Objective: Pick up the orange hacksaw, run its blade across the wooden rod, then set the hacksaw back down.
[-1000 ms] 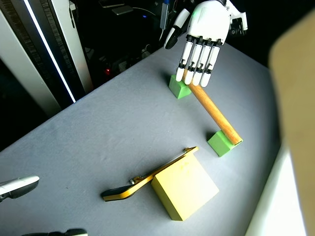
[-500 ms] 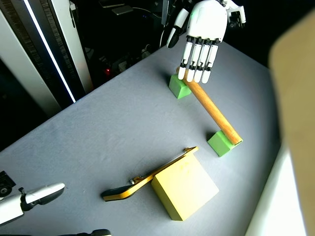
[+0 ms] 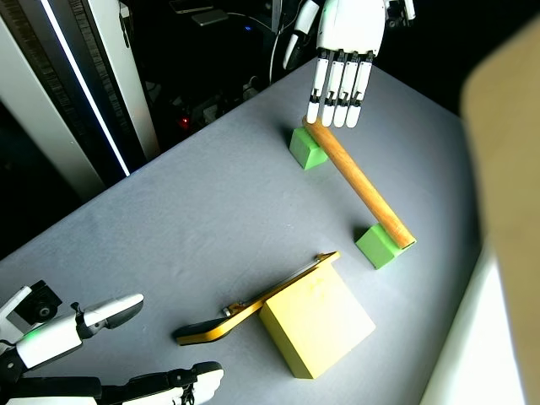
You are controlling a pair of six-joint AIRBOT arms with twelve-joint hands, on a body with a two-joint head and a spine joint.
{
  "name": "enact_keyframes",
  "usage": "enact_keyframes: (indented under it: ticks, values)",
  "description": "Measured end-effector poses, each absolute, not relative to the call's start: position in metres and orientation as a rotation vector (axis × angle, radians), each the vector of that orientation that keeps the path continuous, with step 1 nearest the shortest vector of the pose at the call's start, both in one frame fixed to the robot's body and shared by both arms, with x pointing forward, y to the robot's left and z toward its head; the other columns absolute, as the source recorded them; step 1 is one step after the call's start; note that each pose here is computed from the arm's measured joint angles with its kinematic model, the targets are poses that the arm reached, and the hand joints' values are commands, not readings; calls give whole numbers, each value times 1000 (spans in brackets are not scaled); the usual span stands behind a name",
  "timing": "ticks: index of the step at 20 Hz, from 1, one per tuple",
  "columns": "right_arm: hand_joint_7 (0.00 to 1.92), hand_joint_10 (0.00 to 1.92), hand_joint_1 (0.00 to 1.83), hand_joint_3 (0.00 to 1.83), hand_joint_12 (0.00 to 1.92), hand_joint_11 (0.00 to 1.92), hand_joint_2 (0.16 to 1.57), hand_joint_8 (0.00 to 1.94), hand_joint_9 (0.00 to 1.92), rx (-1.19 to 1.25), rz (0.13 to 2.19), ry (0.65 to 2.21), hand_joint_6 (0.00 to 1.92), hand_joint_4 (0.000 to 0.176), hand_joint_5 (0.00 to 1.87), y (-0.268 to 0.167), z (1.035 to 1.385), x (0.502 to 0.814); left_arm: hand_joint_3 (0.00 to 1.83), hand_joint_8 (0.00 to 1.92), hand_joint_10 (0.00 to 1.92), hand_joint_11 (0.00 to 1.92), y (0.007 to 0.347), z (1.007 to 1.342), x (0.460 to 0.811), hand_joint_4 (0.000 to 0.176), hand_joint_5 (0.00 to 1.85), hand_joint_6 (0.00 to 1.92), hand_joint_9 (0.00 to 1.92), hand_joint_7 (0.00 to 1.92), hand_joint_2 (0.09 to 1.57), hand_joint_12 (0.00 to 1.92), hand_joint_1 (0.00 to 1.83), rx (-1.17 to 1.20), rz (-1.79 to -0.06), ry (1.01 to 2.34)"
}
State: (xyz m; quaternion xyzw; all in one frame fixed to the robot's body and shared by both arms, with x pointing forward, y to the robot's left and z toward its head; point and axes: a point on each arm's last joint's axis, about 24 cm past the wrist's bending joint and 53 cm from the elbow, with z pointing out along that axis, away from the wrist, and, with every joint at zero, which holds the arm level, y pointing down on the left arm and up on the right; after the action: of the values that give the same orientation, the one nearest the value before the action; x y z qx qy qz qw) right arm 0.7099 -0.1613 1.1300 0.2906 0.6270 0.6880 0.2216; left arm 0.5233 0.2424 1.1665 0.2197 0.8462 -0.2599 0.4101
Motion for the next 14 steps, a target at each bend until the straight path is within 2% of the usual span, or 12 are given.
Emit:
enact_keyframes:
  ticks: [8, 10, 14]
  values:
    - [175, 1, 751, 4, 792, 0, 1075, 0, 181, 986, 1938, 1654, 0, 0, 159, -154, 1122, 725, 2, 2, 2, 0, 250, 1158, 536, 0, 98, 2, 5, 32, 1304, 0, 8, 410, -595, 2169]
    - [200, 5, 757, 2, 789, 0, 1077, 9, 193, 1019, 1958, 1622, 17, 0, 208, -148, 1125, 731, 0, 7, 8, 7, 244, 1153, 537, 0, 93, 0, 22, 44, 1298, 3, 0, 414, -598, 2176]
    - [204, 2, 732, 4, 773, 0, 1091, 4, 194, 1042, 1944, 1651, 10, 0, 228, -137, 1113, 730, 2, 11, 14, 17, 243, 1148, 537, 0, 83, 5, 38, 55, 1304, 8, 0, 405, -598, 2194]
